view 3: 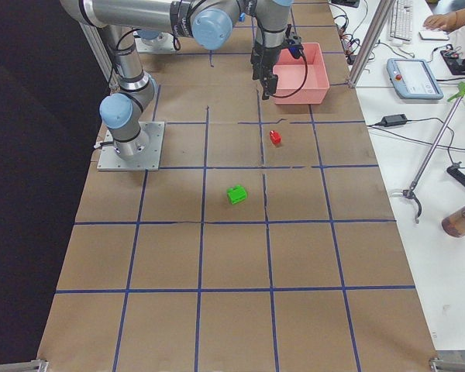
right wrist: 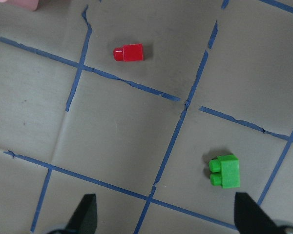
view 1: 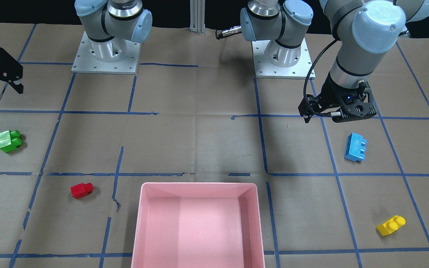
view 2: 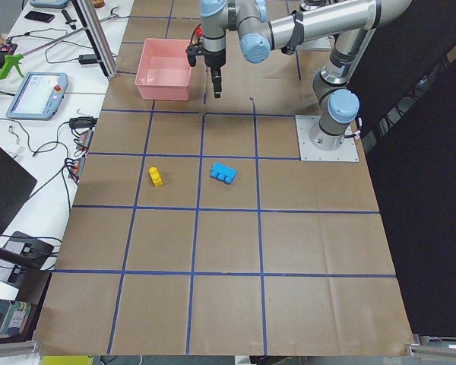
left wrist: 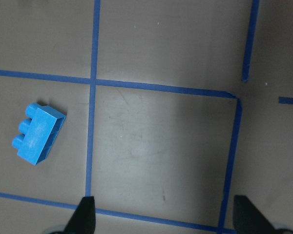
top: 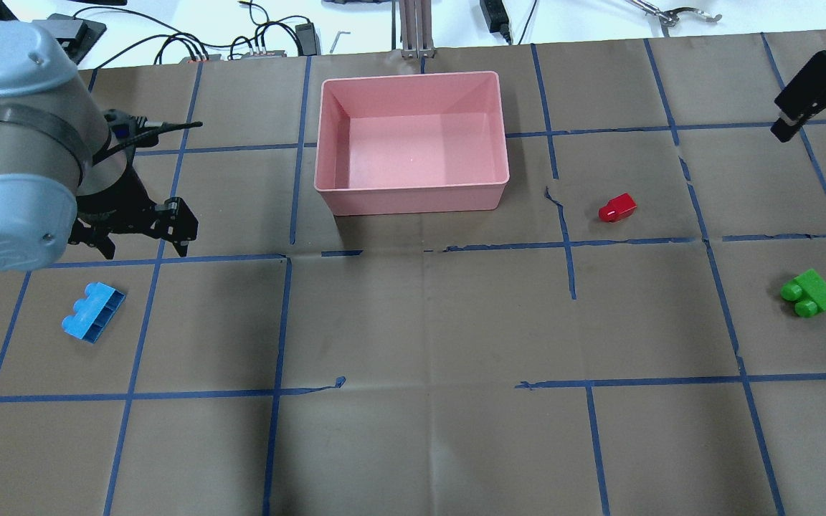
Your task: Put all blocks into box
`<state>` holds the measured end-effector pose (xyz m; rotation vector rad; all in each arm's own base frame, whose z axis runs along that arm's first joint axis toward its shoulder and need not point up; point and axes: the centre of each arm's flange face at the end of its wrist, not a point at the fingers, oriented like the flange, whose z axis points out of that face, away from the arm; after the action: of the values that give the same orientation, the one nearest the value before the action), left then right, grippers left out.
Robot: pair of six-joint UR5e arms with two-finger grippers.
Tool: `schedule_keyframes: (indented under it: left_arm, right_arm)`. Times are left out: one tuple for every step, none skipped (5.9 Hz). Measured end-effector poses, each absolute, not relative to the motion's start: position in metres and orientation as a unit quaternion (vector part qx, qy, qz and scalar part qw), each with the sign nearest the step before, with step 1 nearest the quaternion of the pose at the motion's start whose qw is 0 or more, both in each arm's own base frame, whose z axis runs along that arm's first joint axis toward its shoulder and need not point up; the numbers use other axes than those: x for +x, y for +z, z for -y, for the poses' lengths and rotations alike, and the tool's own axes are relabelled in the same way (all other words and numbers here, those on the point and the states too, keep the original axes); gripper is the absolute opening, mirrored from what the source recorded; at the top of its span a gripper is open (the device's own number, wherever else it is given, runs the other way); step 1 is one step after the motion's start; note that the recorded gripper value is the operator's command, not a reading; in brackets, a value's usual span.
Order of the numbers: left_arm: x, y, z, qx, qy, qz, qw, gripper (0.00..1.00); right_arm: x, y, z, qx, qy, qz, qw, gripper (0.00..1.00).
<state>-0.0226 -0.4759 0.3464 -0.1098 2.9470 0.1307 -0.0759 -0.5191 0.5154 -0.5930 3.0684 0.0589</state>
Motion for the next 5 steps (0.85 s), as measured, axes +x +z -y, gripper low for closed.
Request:
schedule_keyframes:
  left_arm:
    - [-0.01,0.33,0.477,-0.039,0.047,-0.992,0.107,0.99]
    - [-0.001,0.316,0.481,-0.043,0.057,-0.991,0.113,0.99]
    - [0.015,0.303,0.485,-0.055,0.07,-0.989,0.116,0.99]
    - [0.036,0.296,0.489,-0.063,0.081,-0.988,0.115,0.99]
    - [0.051,0.291,0.496,-0.047,0.079,-0.989,0.116,0.97]
  right_arm:
    - [-0.111,0.513,0.513,-0.221,0.02,-0.975,0.011,1.0]
    - [-0.152,0.506,0.502,-0.241,0.021,-0.97,0.015,1.0]
    - [-0.194,0.494,0.488,-0.256,0.018,-0.966,0.015,1.0]
    - [-0.228,0.478,0.473,-0.26,0.017,-0.965,0.015,1.0]
    - [-0.247,0.455,0.46,-0.251,0.024,-0.967,0.026,1.0]
